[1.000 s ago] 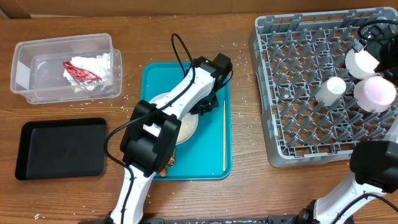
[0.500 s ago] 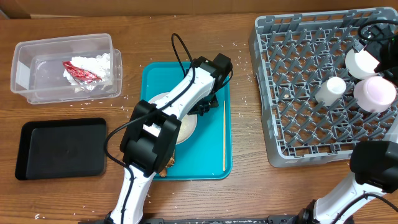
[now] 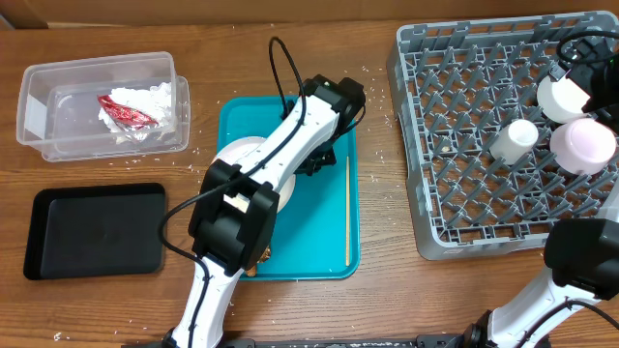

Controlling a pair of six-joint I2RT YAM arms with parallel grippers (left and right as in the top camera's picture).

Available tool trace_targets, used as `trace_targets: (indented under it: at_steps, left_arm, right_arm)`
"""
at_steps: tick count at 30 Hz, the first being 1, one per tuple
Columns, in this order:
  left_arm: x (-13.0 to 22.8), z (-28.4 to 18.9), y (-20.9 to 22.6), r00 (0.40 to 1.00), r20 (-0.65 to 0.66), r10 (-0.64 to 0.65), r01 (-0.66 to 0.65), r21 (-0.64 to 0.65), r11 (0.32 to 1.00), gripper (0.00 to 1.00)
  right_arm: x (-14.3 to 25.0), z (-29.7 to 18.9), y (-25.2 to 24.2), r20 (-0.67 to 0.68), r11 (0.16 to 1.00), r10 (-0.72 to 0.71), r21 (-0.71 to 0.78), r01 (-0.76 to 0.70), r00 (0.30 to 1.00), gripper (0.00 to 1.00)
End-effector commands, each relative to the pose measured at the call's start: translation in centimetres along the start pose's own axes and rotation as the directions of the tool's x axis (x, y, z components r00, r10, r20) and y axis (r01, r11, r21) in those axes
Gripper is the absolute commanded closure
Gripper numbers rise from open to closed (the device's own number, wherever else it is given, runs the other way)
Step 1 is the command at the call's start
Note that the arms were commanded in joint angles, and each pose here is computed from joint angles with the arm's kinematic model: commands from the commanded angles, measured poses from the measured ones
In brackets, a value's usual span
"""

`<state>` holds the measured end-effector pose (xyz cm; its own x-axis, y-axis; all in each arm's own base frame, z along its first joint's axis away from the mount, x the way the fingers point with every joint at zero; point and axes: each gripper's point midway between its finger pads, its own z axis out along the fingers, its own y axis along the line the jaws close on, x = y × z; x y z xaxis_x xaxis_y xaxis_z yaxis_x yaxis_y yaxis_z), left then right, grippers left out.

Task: Sort waste into correct bins and load items into the dishwasher
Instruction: 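Grasp the white plate rim with the left gripper, then lift the plate and carry it left over the black tray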

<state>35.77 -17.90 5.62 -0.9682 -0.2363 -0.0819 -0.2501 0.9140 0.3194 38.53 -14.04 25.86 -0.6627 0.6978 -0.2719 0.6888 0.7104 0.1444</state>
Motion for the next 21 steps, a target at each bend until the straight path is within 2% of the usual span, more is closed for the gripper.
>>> trace_targets:
  at_steps: [1,11,16,21]
  left_arm:
    - [-1.9,-2.0,1.3,0.995,0.097,0.003,0.003,-0.054,0.999,0.96]
    - [-2.3,-5.1,5.1,0.992,0.096,-0.081,0.093,-0.132,0.987,0.96]
    - [-3.6,-6.2,6.5,0.987,0.076,-0.142,0.147,-0.059,0.987,0.96]
    - [-5.2,-7.4,10.1,0.965,0.056,-0.257,0.257,0.006,0.966,0.96]
  right_arm:
    - [-0.4,-2.7,0.4,0.071,0.999,0.007,-0.04,-0.004,0.997,0.0]
    - [-0.4,-2.7,0.4,0.071,0.999,0.007,-0.04,-0.004,0.997,0.0]
    - [-0.4,-2.7,0.4,0.071,0.999,0.007,-0.04,-0.004,0.997,0.0]
    - [-0.4,-2.7,0.4,0.071,0.999,0.007,-0.04,-0.004,0.997,0.0]
